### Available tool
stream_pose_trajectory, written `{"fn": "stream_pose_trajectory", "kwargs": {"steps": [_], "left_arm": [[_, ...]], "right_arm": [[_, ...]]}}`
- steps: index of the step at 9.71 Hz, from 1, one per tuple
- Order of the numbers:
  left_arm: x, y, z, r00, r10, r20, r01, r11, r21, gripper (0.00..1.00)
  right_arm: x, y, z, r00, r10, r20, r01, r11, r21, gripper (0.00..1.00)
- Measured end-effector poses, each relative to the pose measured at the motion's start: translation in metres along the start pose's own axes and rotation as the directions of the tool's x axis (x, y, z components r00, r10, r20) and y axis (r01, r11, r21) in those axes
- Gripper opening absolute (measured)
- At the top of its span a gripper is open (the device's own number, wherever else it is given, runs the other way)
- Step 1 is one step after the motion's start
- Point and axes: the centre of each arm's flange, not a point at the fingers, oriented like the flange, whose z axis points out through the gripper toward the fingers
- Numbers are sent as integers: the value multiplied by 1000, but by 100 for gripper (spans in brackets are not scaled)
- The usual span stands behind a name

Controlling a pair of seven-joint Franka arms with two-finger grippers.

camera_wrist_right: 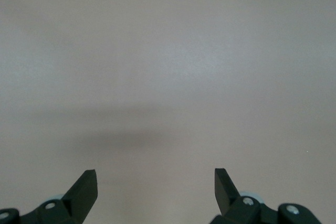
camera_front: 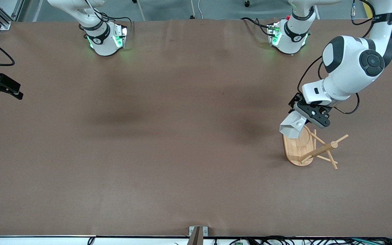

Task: Hang cup on rack
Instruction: 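Lower the cup's handle hole onto a rack peg with the left gripper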

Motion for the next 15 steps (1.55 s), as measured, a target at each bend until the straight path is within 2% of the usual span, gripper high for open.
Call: {"fn": "stream_pose_trajectory", "kwargs": {"steps": [6, 15], "left_arm": [[9, -20, -18, 999, 30, -40, -29, 999, 25, 72], [7, -65, 0, 999, -29, -30, 29, 999, 15, 72]], "right_arm": [[0, 0, 0, 1000, 1, -1, -1, 1000, 0, 99], [0, 4, 0, 1000, 9, -1, -9, 1000, 0, 99]]}}
